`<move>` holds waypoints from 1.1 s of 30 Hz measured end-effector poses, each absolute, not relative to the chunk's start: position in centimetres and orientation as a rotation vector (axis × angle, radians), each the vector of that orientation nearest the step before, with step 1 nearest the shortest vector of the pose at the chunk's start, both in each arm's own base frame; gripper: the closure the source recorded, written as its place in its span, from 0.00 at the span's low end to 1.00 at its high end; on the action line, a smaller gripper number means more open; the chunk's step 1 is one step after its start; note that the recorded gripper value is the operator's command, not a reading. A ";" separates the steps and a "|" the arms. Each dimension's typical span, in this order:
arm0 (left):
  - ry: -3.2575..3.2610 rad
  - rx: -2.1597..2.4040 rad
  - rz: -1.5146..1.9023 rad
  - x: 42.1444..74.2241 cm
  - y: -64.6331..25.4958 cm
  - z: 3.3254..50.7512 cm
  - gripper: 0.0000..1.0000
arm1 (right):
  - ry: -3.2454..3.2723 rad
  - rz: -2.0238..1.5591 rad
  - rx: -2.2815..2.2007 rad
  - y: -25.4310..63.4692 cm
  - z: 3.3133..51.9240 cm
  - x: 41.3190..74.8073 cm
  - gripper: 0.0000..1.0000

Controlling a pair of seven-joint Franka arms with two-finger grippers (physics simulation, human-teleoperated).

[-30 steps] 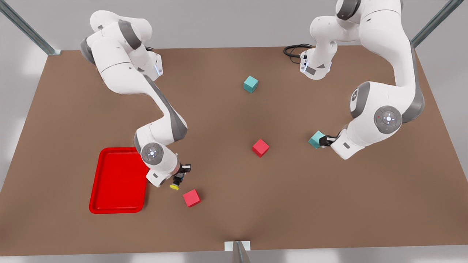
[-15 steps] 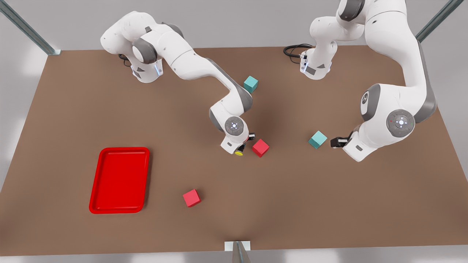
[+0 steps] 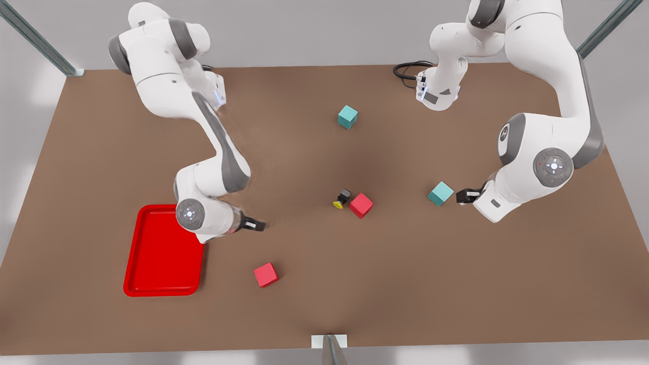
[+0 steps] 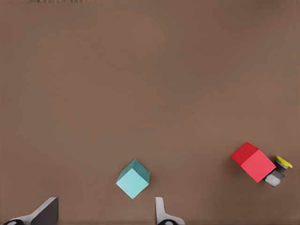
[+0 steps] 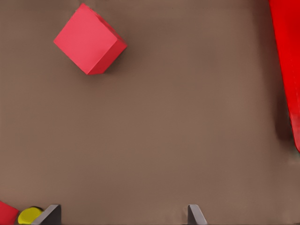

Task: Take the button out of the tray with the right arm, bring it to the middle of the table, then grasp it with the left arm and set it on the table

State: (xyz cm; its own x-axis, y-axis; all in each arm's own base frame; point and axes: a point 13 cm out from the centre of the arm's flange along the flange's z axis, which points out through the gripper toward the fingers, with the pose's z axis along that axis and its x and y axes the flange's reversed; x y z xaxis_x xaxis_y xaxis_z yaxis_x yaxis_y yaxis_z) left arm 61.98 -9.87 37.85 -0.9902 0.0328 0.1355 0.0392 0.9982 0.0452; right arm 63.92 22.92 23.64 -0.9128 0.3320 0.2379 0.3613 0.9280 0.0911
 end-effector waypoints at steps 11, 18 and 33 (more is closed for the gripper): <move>-3.007 -0.465 0.018 58.1 -26.2 39.9 0.00 | -2.908 -0.125 -0.730 -7.8 29.4 66.7 0.00; -2.889 -0.730 0.034 52.1 -39.1 34.6 0.00 | -2.950 -0.100 -0.601 -8.7 28.4 67.2 0.00; -2.835 -0.787 0.021 50.1 -46.7 18.8 0.00 | -3.010 -0.086 -0.437 -9.1 25.5 68.7 0.00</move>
